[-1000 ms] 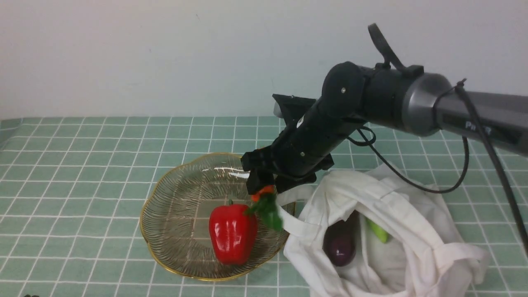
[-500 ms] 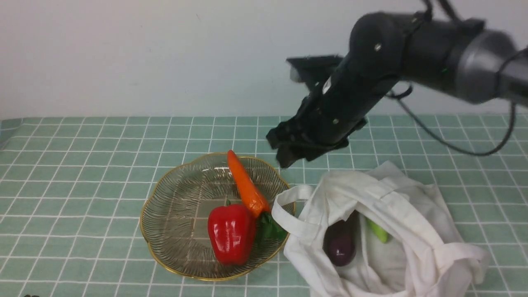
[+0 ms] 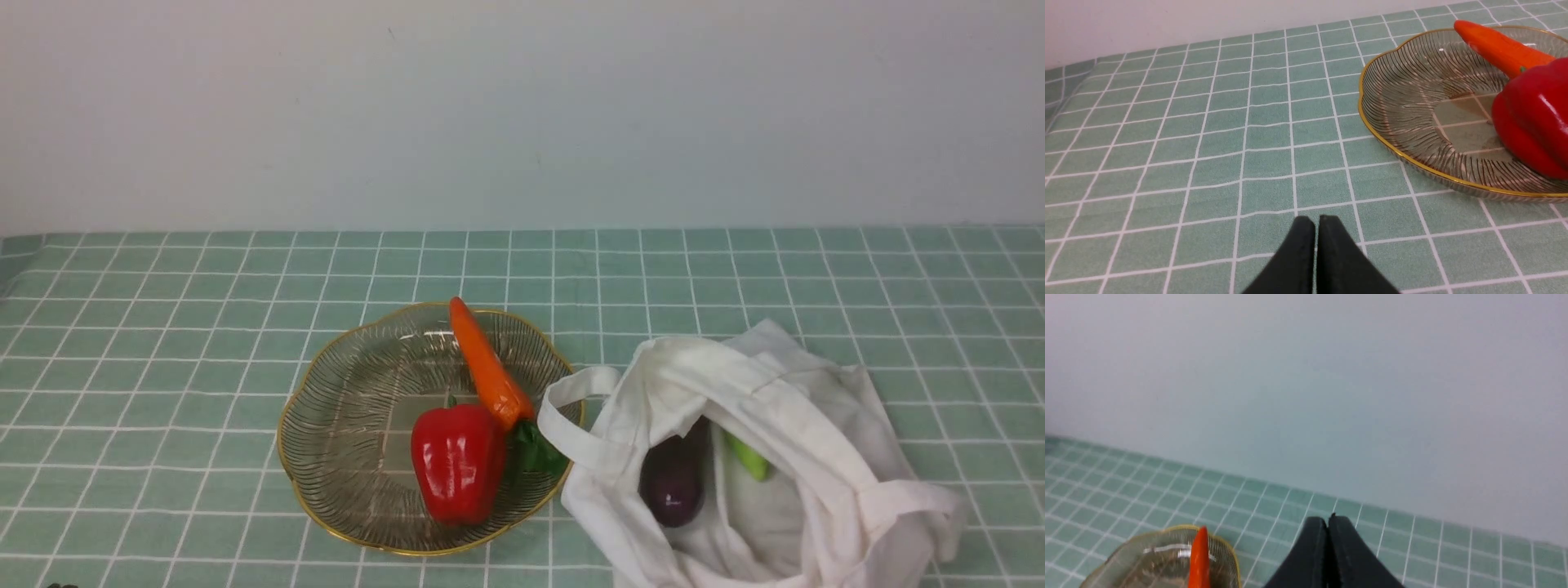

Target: Take vegetables from cloth bag on blue coffee tablecloth place on plate.

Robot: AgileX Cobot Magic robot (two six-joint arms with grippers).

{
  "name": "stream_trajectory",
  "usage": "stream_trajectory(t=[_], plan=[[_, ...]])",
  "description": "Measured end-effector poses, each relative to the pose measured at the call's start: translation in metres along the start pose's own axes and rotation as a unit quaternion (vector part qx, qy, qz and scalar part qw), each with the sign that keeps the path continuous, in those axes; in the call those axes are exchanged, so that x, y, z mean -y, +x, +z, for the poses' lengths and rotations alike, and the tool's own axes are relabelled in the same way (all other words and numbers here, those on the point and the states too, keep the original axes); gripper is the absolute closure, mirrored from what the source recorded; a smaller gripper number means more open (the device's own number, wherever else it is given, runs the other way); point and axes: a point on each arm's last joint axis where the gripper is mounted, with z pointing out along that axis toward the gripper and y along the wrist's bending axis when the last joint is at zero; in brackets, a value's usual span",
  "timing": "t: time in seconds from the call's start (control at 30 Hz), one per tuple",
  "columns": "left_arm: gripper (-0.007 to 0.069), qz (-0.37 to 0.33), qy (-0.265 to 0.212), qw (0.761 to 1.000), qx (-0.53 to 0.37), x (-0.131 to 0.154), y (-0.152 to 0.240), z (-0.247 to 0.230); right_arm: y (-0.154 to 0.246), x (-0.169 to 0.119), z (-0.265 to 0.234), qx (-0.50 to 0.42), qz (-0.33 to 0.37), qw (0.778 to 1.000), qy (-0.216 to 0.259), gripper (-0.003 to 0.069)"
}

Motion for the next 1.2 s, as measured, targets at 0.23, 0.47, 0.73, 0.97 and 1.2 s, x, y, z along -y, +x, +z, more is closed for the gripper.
stream_trajectory(t=[0.23, 0.47, 0.73, 0.97, 1.2], plan=[[0.0633, 0.000, 0.000, 1.000, 0.000, 0.000, 0.000, 0.000, 0.092, 0.020, -0.080, 0.180, 0.016, 0.983, -0.036, 0.0673], [0.0633, 0.000, 0.000, 1.000, 0.000, 0.000, 0.000, 0.000, 0.169, 0.026, -0.092, 0.244, 0.025, 0.968, -0.052, 0.0673], [0.0633, 0.000, 0.000, 1.000, 0.000, 0.000, 0.000, 0.000, 0.187, 0.022, -0.075, 0.215, 0.027, 0.975, -0.057, 0.0673], [0.0633, 0.000, 0.000, 1.000, 0.000, 0.000, 0.000, 0.000, 0.188, 0.022, -0.074, 0.210, 0.027, 0.976, -0.056, 0.0673], [0.0633, 0.000, 0.000, 1.000, 0.000, 0.000, 0.000, 0.000, 0.187, 0.021, -0.075, 0.216, 0.033, 0.974, -0.063, 0.0673]])
